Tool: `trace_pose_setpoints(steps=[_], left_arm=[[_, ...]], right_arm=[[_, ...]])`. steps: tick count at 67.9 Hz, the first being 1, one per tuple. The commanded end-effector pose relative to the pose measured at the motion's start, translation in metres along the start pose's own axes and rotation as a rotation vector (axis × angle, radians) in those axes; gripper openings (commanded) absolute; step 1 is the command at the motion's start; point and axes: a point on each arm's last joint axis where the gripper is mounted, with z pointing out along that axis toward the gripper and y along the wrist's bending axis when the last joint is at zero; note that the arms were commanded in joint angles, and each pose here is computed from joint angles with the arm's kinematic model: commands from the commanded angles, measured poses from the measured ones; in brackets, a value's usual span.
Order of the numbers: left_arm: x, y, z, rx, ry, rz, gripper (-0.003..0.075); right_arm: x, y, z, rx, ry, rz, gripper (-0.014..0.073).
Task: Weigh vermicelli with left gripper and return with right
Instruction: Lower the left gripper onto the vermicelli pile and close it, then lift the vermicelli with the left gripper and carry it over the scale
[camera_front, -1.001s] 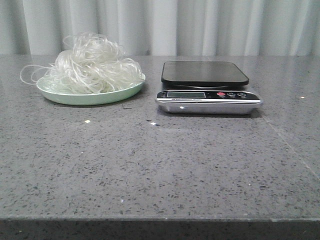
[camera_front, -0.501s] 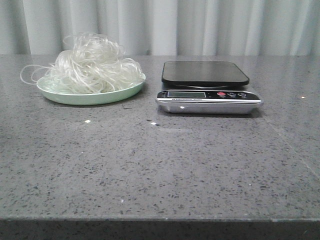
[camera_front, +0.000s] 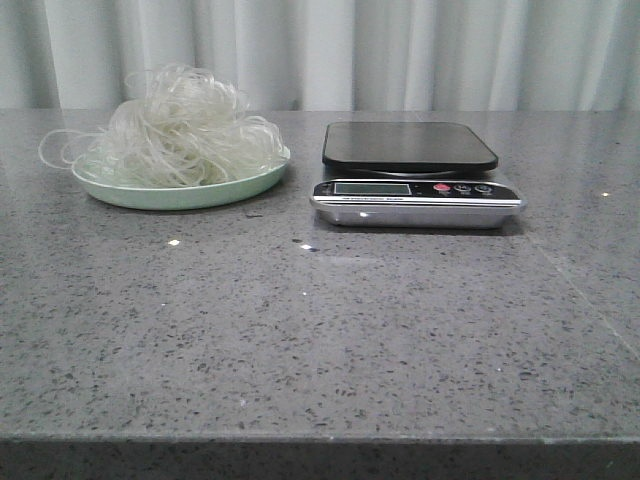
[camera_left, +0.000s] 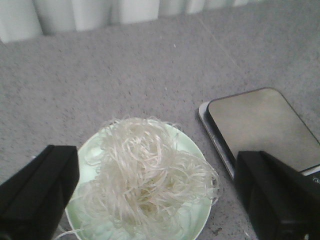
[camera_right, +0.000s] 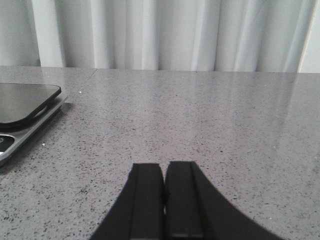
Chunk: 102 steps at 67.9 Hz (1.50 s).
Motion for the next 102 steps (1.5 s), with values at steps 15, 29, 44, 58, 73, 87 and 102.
trace_pose_setpoints(steps=[15,29,44,58,73,87,102], left_arm=[[0.0,0.004,0.066,0.019,0.092,-0.038,0.0683],[0.013,0.009,0.1,0.011,0.161,-0.049,0.0683],[0.026,0.013,0.126,0.003,0.211,-0.056,0.0681],[0.031,0.014,0.132,0.003,0.243,-0.058,0.0562],[0.032,0.014,0.131,0.003,0.254,-0.059,0.0227],[0.029,0.014,0.126,0.004,0.247,-0.058,0.0137],[0.015,0.01,0.102,0.009,0.18,-0.049,0.0136]], right_arm=[[-0.011,0.0,-0.002,0.006,-0.109,-0.008,0.0151],[-0.011,0.0,-0.002,0.006,-0.109,-0.008,0.0151],[-0.011,0.0,-0.002,0.006,-0.109,-0.008,0.0151],[-0.011,0.0,-0.002,0.006,-0.109,-0.008,0.0151],[-0.011,0.0,-0.002,0.006,-0.109,-0.008,0.0151],[-0.011,0.0,-0.002,0.006,-0.109,-0.008,0.0151],[-0.011,0.0,-0.002,0.006,-0.109,-0.008,0.0151]])
